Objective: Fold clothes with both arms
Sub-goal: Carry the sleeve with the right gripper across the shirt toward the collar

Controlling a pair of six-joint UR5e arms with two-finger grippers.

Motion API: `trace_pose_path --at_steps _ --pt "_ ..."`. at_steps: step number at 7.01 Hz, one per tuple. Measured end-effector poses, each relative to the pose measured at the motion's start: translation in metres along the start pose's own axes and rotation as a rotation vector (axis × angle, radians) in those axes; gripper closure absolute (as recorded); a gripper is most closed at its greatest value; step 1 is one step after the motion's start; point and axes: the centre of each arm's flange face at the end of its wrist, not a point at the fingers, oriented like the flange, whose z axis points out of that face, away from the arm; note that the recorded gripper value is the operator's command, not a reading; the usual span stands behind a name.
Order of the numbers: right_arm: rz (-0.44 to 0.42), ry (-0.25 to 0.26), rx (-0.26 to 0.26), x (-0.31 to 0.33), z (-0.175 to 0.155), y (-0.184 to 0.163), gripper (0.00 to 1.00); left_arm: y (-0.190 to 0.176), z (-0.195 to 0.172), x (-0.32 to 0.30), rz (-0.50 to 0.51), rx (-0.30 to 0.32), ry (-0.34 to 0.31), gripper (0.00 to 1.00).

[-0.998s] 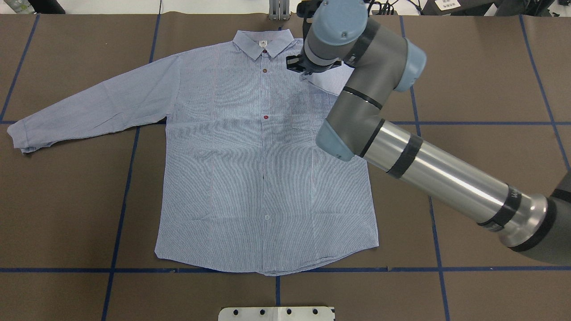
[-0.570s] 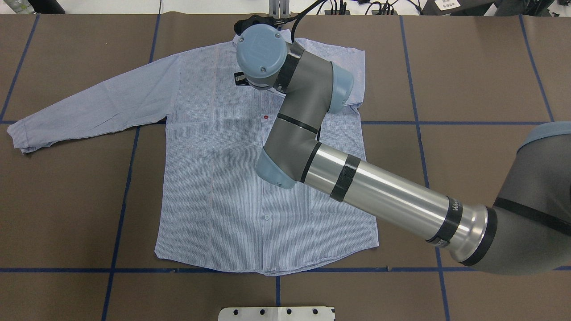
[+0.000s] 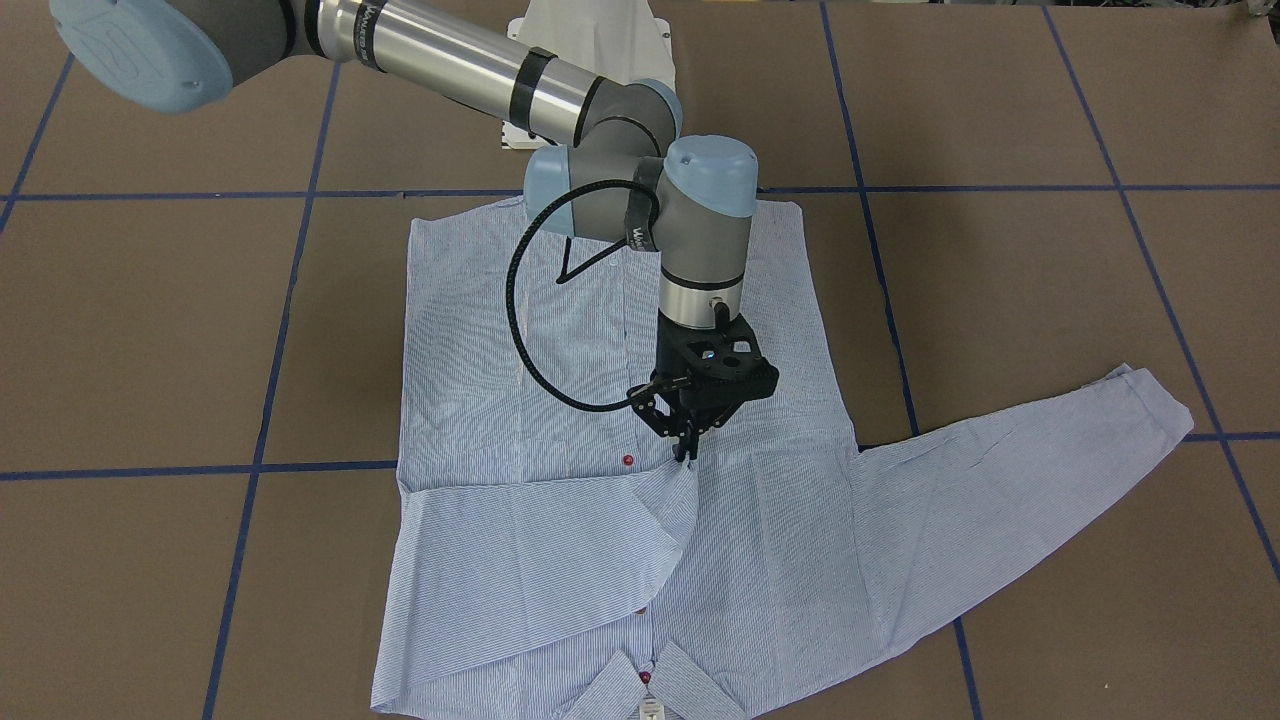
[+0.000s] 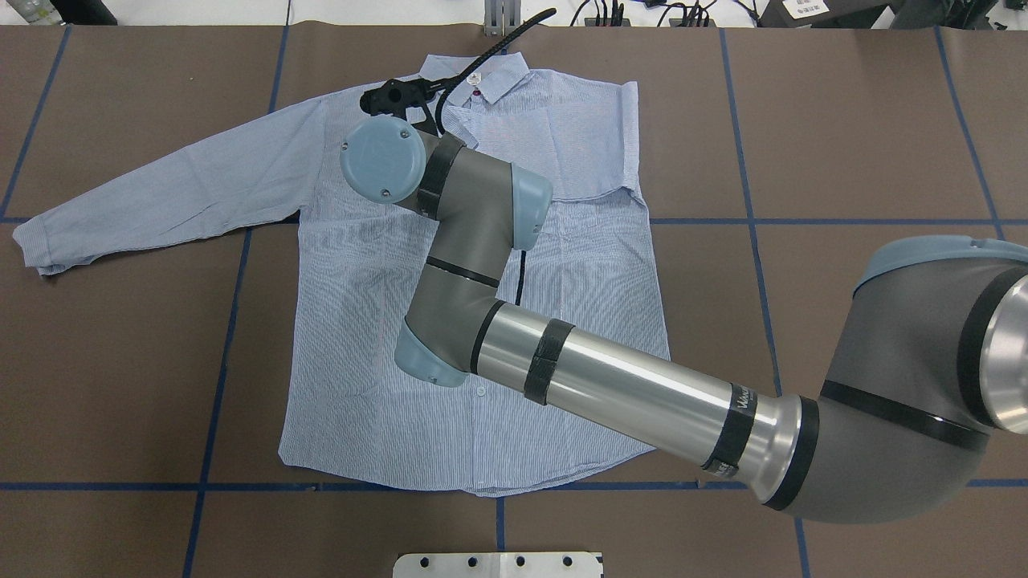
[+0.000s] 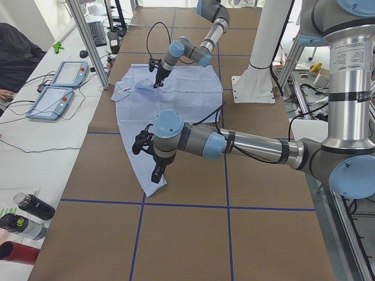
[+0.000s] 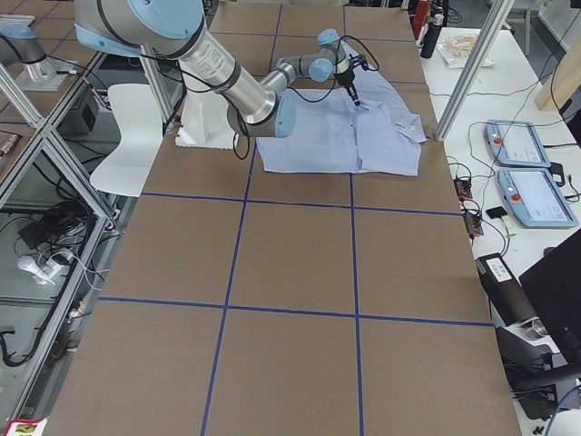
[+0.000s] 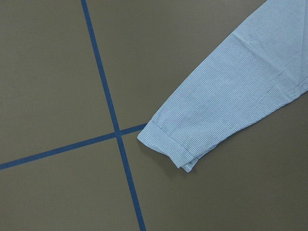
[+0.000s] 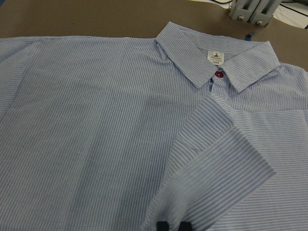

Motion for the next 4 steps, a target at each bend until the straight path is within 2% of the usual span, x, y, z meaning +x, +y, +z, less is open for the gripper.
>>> trace_pose_path --at_steps 2,4 --pt "-0.009 0.026 -0.002 -0.032 -0.004 -0.009 0.03 0.000 0.000 0.000 0.001 0.000 0.000 0.00" --pt "-0.004 0.024 -0.007 -0.043 -0.011 -0.021 0.02 0.000 0.000 0.000 0.002 0.001 0.000 0.00"
